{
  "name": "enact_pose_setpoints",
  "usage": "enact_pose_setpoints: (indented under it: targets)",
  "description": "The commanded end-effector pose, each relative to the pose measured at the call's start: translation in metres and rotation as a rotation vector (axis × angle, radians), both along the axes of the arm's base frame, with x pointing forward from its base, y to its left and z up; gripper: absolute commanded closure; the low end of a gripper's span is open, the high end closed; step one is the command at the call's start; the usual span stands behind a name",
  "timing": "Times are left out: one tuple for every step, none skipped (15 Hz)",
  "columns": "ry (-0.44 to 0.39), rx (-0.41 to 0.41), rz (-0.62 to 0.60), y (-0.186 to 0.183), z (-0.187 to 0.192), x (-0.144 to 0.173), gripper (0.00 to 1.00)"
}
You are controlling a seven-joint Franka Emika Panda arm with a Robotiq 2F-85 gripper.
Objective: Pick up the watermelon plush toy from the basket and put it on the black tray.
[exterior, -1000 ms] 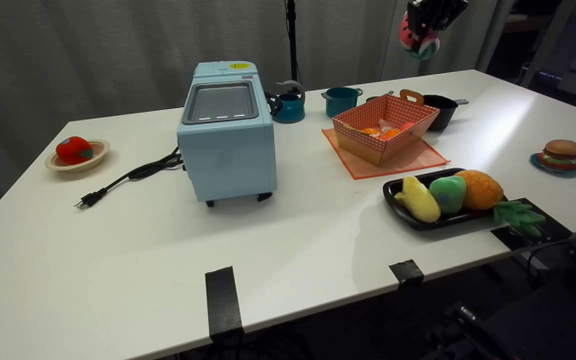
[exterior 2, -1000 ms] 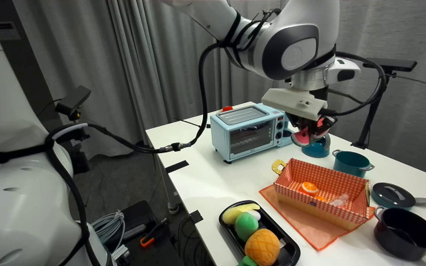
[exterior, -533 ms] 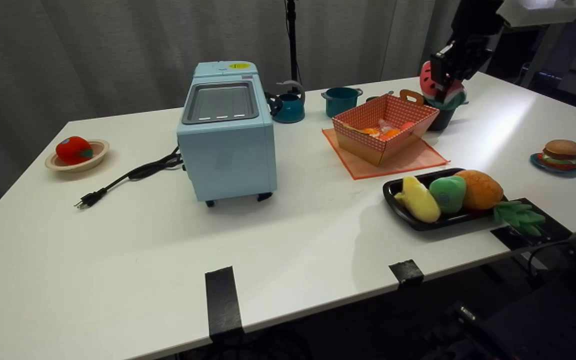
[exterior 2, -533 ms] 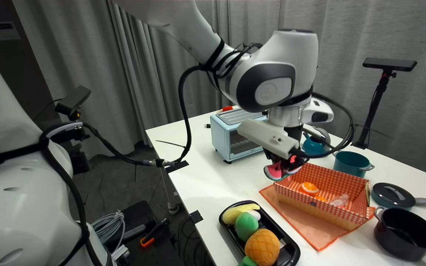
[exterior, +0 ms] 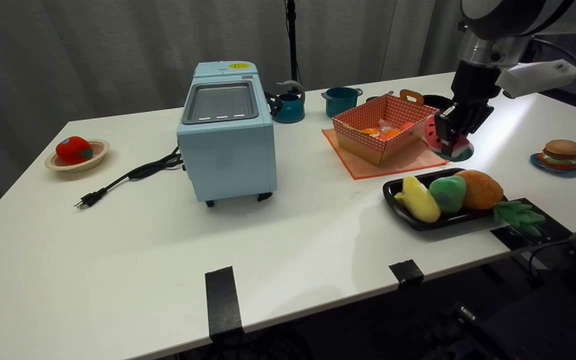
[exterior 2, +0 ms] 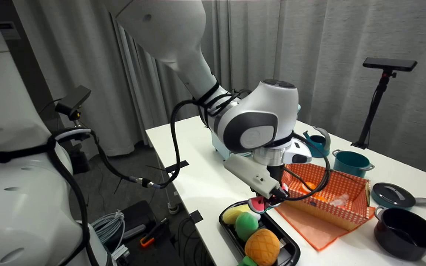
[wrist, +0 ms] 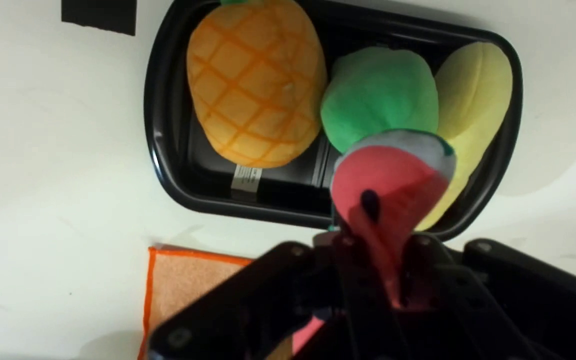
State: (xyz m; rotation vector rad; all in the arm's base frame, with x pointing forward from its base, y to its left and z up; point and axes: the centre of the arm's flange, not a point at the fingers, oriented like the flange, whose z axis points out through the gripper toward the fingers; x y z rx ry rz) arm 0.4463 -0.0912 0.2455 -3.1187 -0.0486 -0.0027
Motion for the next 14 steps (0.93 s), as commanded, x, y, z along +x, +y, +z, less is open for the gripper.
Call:
enact_pose_setpoints:
  targets:
    - [0.033, -0.022, 0.038, 0.004, -0.031, -0.003, 0.97]
    - [0.044, -0.025, 0.045, 0.005, -0.036, -0.004, 0.97]
    - [0.05, -0.028, 0.052, 0.006, -0.04, -0.004, 0.97]
    - [0.053, -0.031, 0.061, 0.007, -0.041, -0.004, 0.64]
    - [0.056, -0.032, 0.068, 0.008, -0.041, -0.003, 0.63]
    - [0.051, -0.03, 0.075, 0.008, -0.038, -0.003, 0.57]
    - [0.044, -0.029, 0.084, 0.009, -0.034, -0.002, 0.49]
    - [0.036, -0.027, 0.089, 0.01, -0.029, -0.001, 0.42]
    - [0.028, -0.023, 0.091, 0.011, -0.025, 0.0, 0.33]
    - [0.016, -0.02, 0.093, 0.013, -0.018, 0.002, 0.26]
    - [0.003, -0.02, 0.098, 0.014, -0.013, 0.003, 0.18]
    - [-0.012, -0.02, 0.103, 0.015, -0.005, 0.005, 0.11]
    - [-0.024, -0.018, 0.105, 0.016, 0.001, 0.006, 0.03]
    - [-0.037, -0.017, 0.108, 0.017, 0.008, 0.007, 0.0]
